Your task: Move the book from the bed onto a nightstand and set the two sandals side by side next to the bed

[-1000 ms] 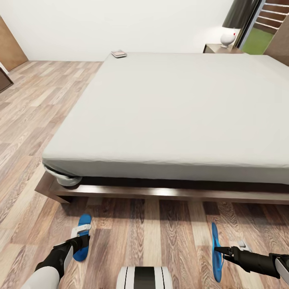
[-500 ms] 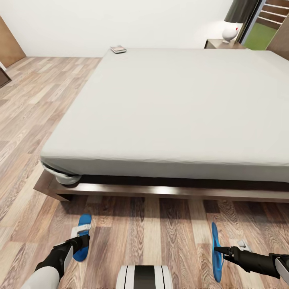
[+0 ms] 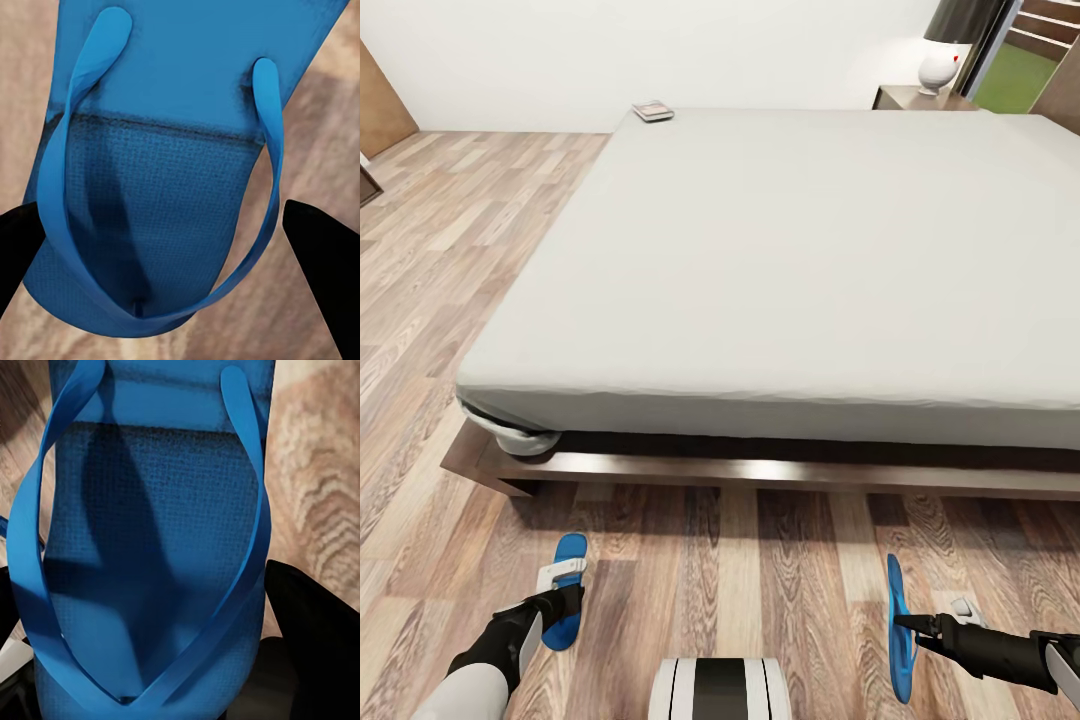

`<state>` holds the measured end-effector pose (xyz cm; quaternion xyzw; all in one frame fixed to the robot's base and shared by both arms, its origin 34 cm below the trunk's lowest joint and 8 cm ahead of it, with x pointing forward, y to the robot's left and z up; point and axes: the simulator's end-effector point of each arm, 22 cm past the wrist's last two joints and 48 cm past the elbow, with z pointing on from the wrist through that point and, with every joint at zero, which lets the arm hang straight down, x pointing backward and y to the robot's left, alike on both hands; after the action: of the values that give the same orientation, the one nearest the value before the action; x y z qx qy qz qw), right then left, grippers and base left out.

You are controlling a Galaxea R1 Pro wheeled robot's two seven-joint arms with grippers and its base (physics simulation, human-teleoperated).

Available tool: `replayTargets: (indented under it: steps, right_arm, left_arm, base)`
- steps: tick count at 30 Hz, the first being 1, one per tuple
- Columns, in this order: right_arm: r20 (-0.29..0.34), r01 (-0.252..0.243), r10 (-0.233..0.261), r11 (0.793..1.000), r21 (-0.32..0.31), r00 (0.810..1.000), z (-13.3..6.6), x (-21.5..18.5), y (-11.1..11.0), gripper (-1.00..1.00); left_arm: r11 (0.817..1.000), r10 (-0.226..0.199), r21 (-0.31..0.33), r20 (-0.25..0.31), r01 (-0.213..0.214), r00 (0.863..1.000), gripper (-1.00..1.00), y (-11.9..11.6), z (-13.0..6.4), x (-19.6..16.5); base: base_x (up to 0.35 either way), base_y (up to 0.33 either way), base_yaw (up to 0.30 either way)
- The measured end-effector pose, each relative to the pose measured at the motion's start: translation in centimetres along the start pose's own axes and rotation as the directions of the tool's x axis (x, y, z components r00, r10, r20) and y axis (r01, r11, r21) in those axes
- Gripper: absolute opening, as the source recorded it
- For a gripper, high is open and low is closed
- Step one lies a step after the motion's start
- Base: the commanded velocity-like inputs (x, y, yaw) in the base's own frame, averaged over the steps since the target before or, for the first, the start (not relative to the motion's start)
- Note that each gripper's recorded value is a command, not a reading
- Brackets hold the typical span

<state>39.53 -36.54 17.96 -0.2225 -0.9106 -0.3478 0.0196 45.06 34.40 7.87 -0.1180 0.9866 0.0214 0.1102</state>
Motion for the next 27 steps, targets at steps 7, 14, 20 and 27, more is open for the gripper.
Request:
replayTargets:
  steps: [7, 14, 20, 27]
  right_arm:
    - [0.0, 0.0, 0.0, 1.0, 0.0, 1.0, 0.0, 0.0, 0.0, -1.0]
    - [0.0, 0.0, 0.0, 1.0, 0.0, 1.0, 0.0, 0.0, 0.0, -1.0]
    - [0.0, 0.0, 0.0, 1.0, 0.0, 1.0, 0.0, 0.0, 0.0, -1.0]
    - [0.0, 0.0, 0.0, 1.0, 0.0, 1.0, 0.0, 0.0, 0.0, -1.0]
  left_arm:
    - [1.0, 0.001, 0.0, -0.001, -0.001, 1.0, -1.0, 0.0, 0.0, 0.0]
    - [1.0, 0.005, 0.0, -0.004, -0.005, 1.0, -1.0, 0.0, 0.0, 0.2]
    - [1.0, -0.014, -0.003, -0.091, 0.013, 0.996, -1.0, 0.2, -0.1, 2.0]
    - [1.0, -0.024, -0.015, -0.126, 0.022, 0.992, -1.0, 0.6, -0.3, 2.2]
  base:
    - [0.03, 0.0, 0.0]
    - [0.085, 0.0, 0.0]
    - [0.001, 0.0, 0.0]
    - [0.0, 0.0, 0.0]
